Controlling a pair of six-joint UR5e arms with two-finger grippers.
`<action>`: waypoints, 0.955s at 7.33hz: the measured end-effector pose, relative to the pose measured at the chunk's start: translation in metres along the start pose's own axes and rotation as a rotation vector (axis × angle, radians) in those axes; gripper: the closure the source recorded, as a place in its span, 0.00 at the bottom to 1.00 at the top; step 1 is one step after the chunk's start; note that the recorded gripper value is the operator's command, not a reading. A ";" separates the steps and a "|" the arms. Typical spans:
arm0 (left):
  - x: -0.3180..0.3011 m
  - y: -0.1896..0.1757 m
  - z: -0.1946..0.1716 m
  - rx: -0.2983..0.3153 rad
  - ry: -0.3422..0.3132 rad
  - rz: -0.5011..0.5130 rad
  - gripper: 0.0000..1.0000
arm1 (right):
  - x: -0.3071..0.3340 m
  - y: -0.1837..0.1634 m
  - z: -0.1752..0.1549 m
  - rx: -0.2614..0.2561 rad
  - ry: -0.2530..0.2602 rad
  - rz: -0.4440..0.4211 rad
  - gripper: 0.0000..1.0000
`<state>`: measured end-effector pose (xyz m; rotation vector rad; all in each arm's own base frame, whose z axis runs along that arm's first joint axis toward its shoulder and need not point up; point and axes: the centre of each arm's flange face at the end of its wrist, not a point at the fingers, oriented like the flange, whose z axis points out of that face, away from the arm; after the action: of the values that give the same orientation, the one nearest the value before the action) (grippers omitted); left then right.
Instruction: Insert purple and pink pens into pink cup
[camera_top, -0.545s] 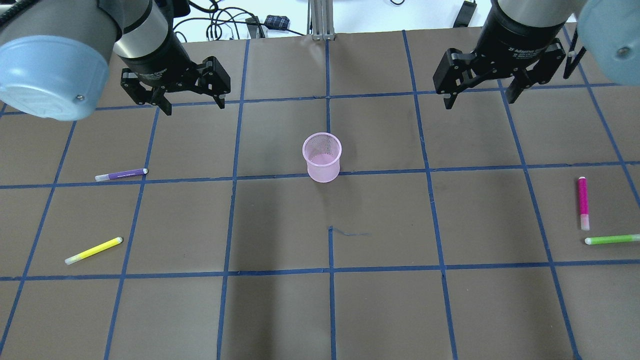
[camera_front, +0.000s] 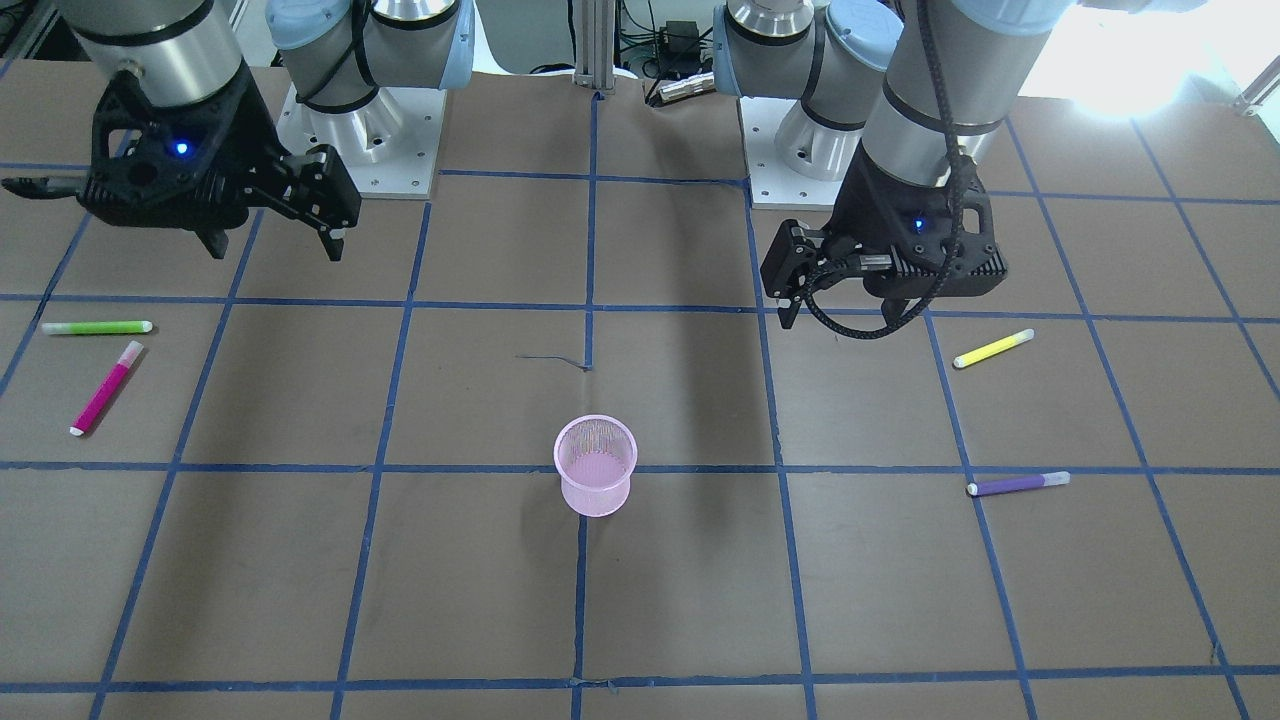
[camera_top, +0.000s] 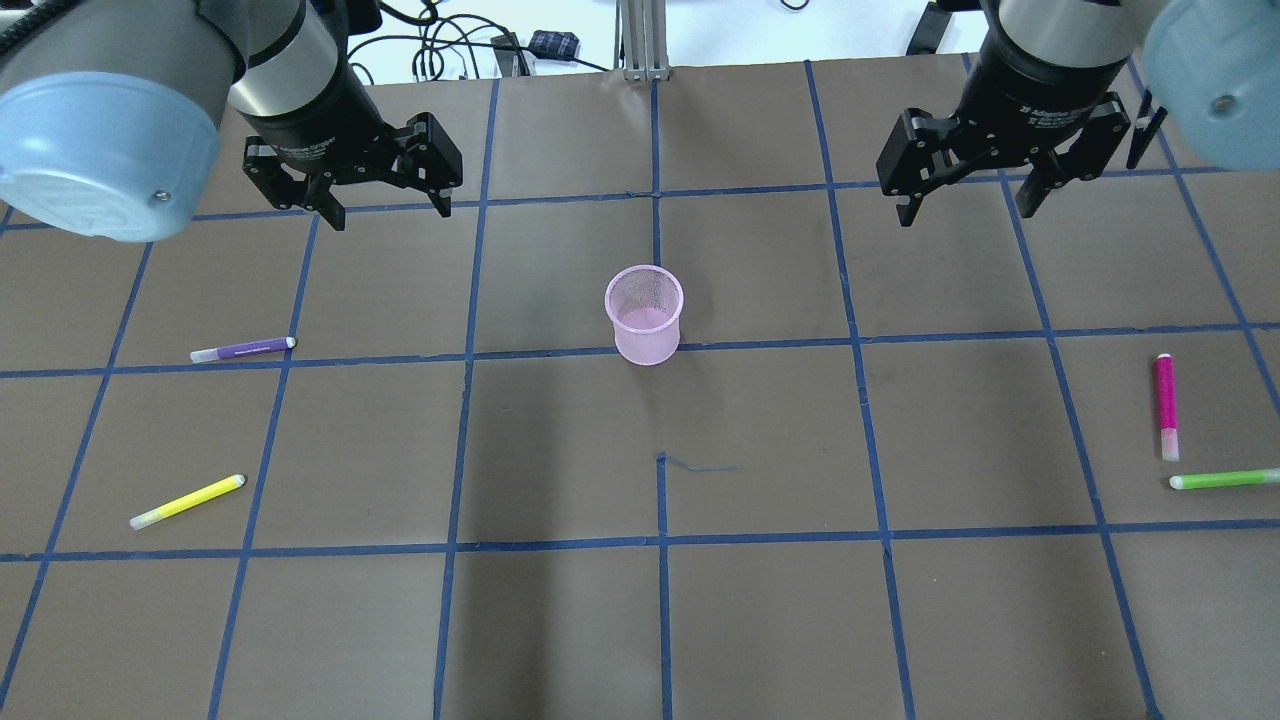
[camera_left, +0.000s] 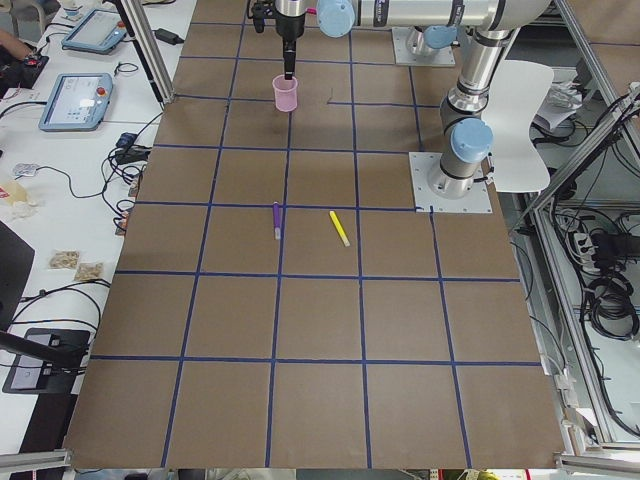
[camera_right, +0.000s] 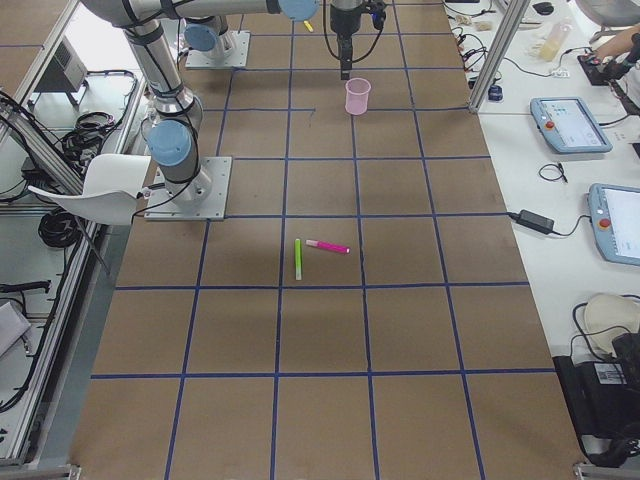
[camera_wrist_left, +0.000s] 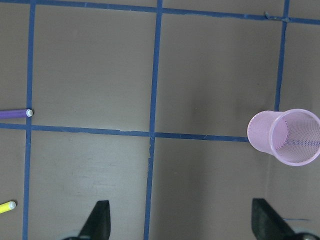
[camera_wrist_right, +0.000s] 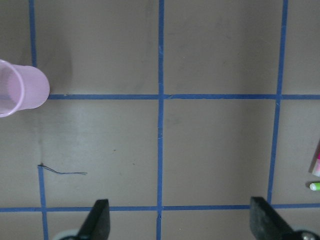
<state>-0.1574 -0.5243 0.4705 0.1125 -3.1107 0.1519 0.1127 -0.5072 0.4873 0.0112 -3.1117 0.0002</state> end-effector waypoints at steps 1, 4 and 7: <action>0.000 -0.001 0.002 -0.004 0.000 0.018 0.00 | 0.035 -0.021 0.022 -0.015 0.002 -0.012 0.00; -0.004 -0.004 0.018 -0.034 0.000 0.220 0.00 | 0.144 -0.057 0.076 -0.040 0.010 -0.109 0.00; -0.048 -0.002 0.059 -0.117 0.017 0.400 0.00 | 0.259 -0.066 0.163 -0.105 0.022 -0.121 0.00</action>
<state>-0.1110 -0.5289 0.4107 -0.5107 -3.0734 -0.0232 -0.1510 -0.5754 0.3321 0.1954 -3.0784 -0.1650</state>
